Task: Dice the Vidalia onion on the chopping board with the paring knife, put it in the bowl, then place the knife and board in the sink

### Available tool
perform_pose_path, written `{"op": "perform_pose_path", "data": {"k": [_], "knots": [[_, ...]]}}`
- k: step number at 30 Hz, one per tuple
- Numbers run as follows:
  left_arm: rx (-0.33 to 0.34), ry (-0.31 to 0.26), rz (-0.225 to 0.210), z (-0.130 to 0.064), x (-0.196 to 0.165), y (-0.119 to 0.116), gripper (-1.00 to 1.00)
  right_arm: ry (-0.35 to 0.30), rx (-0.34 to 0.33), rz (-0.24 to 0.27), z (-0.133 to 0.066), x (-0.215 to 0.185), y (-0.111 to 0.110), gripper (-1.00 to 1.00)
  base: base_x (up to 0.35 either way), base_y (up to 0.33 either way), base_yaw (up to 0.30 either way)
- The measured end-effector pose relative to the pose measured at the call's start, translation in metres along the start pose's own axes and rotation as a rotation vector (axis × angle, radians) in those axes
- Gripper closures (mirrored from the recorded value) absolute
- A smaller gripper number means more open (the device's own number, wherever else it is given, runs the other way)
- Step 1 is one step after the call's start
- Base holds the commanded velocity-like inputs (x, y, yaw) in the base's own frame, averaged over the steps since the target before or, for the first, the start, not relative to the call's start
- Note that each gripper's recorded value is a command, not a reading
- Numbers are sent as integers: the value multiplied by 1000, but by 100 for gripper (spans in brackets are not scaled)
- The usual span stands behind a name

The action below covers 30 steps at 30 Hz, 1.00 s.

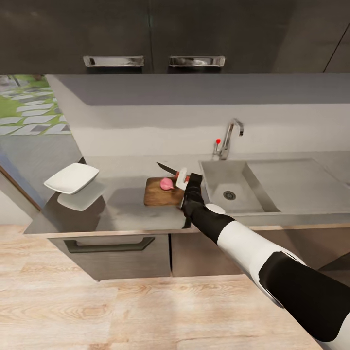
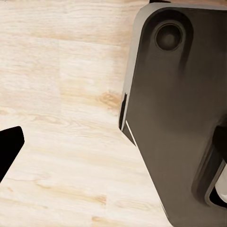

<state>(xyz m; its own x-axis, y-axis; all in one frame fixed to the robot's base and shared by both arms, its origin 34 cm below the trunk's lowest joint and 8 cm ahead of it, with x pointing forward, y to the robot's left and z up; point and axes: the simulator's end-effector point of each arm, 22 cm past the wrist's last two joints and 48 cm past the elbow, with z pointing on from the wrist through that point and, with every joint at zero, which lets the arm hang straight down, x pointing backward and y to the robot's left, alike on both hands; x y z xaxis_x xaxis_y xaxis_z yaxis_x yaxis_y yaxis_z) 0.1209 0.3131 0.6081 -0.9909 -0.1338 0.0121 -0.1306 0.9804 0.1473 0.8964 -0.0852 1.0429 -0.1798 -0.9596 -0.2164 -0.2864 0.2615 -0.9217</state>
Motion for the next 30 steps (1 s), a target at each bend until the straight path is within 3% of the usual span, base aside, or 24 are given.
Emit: {"op": "perform_pose_path", "data": {"k": [30], "knots": [[0,1,1,0,1,0,-100,0,-4,1,0,0,1,100,6,-6,0]]}}
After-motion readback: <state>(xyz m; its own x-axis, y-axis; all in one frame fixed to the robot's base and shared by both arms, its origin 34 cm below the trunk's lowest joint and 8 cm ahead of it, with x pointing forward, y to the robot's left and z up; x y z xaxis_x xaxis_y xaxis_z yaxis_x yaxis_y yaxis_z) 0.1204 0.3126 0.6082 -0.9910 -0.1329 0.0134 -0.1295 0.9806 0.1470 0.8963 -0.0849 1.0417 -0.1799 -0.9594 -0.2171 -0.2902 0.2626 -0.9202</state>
